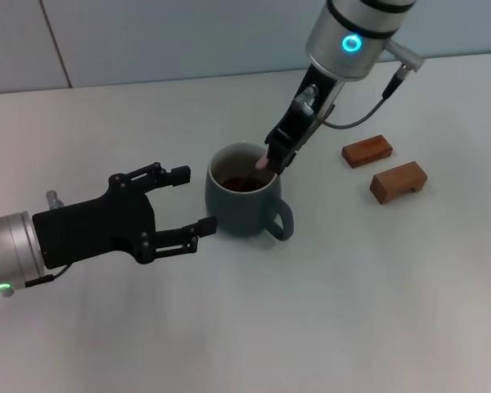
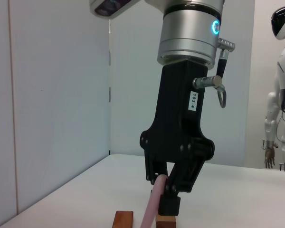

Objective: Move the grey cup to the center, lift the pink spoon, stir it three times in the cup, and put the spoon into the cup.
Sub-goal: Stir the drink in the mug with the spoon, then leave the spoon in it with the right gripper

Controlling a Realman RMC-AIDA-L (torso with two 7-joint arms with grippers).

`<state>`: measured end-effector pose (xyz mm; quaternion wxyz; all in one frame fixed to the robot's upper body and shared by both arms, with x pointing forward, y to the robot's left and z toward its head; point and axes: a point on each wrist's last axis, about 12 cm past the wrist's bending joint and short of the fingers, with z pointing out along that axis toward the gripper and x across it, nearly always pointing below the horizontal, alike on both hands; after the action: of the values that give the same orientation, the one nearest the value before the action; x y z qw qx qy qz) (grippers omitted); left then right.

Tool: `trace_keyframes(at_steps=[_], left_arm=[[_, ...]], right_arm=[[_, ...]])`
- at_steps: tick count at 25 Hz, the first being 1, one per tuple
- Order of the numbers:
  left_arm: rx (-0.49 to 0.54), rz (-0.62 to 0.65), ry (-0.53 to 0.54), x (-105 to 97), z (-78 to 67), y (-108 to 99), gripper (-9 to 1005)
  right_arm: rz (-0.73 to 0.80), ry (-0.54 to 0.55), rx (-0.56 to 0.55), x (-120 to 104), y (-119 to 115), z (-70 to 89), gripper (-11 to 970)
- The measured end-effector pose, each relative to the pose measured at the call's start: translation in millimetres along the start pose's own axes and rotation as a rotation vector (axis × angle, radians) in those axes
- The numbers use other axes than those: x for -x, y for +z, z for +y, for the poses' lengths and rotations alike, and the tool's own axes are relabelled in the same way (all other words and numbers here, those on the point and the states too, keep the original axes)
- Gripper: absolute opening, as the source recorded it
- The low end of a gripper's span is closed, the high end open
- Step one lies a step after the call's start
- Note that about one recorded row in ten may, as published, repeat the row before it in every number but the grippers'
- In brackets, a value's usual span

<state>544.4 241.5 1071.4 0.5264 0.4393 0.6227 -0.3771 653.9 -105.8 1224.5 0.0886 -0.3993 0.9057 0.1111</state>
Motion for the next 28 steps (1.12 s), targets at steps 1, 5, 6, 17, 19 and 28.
trace_keyframes(at_steps=[1, 5, 6, 17, 19, 28], left_arm=[[0.0, 0.0, 0.0, 0, 0.0, 0, 840], [-0.002, 0.002, 0.001, 0, 0.3, 0, 840], [-0.003, 0.003, 0.0, 0, 0.4, 0, 840], [-0.003, 0.007, 0.002, 1, 1.1, 0, 840], [0.0, 0.008, 0.001, 0, 1.0, -2, 840], [0.011, 0.006, -0.007, -1, 1.0, -5, 840]], right_arm=[[-0.003, 0.001, 0.0, 0, -1, -0.3, 136], [-0.023, -0.005, -0.006, 1, -5, 2.1, 137], [-0.029, -0.005, -0.01, 1, -7, 2.7, 137], [-0.204, -0.017, -0.019, -23, -44, 3.1, 436], [-0.296, -0.037, 0.005, -35, -54, 2.3, 529], [-0.64, -0.187, 0.035, -124, -69, -5.6, 770]])
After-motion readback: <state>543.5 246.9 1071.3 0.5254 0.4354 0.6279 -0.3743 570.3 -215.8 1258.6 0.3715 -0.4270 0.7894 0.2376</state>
